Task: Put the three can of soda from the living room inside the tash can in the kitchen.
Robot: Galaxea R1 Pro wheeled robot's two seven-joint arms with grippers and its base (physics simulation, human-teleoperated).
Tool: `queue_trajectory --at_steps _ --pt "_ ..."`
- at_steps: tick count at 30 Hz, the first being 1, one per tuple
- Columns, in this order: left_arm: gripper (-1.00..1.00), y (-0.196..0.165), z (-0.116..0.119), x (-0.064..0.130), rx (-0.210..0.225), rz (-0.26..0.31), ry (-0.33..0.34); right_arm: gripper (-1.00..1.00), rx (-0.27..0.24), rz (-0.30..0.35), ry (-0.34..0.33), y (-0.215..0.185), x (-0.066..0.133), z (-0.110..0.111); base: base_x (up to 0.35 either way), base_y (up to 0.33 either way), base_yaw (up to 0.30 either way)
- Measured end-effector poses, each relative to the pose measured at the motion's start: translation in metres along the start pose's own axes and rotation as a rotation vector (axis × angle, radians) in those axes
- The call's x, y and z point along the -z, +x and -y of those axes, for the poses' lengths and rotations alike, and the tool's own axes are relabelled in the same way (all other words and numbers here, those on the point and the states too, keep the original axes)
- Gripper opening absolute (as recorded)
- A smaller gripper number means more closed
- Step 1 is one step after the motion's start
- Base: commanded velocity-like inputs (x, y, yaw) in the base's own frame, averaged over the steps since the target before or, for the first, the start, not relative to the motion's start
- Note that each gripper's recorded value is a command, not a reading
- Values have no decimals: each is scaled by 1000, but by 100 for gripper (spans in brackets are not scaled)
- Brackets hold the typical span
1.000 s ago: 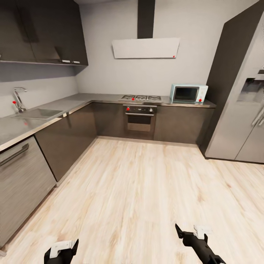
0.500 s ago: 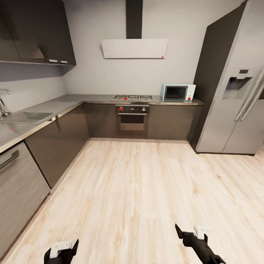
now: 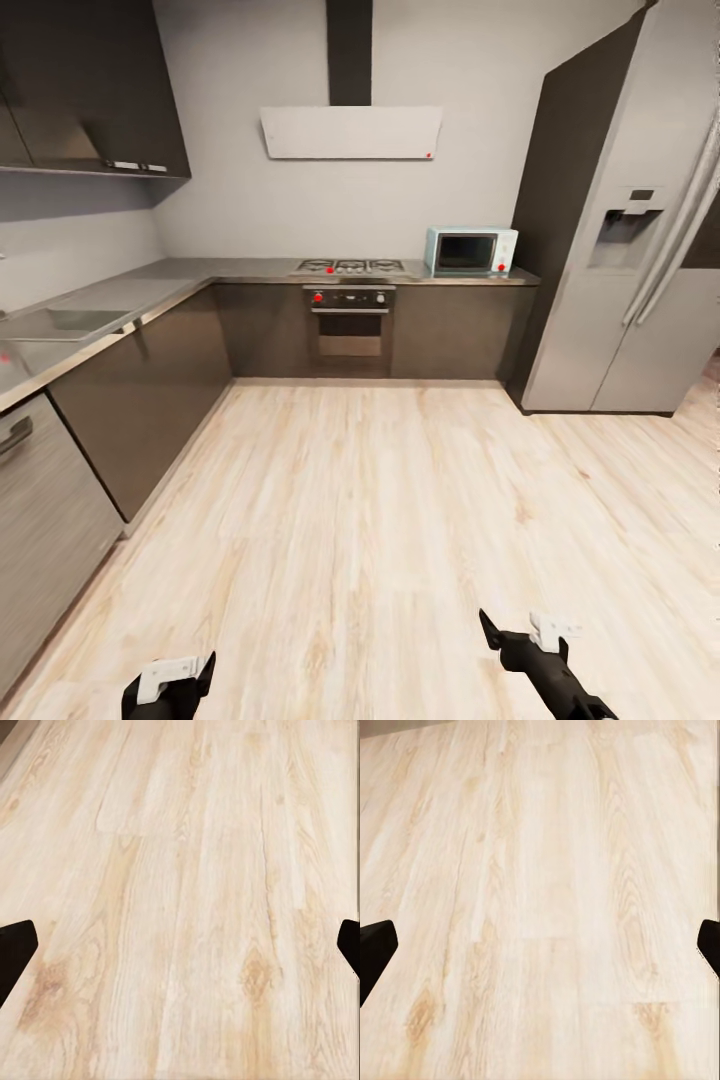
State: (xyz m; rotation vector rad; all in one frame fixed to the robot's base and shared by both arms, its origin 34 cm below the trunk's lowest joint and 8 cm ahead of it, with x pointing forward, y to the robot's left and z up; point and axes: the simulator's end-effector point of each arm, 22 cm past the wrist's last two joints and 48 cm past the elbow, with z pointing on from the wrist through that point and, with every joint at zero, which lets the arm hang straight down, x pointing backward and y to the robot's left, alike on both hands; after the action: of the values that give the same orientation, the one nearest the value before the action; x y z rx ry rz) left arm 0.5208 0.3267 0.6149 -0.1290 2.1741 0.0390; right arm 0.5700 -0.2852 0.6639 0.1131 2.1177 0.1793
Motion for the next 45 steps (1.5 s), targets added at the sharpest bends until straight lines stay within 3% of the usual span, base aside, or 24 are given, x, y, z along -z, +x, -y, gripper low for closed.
queue_trajectory --at_steps 13,23,45 --pt "100 0 0 0 -3 1 1 100 0 -3 -2 1 0 -2 -63 -272 0" --pt "100 -1 1 0 -2 2 5 100 -2 -8 -3 3 0 -3 -13 -73 -7" --pt "100 -5 0 1 -2 13 3 100 -2 -4 -3 -1 0 -4 -113 -139 -124"
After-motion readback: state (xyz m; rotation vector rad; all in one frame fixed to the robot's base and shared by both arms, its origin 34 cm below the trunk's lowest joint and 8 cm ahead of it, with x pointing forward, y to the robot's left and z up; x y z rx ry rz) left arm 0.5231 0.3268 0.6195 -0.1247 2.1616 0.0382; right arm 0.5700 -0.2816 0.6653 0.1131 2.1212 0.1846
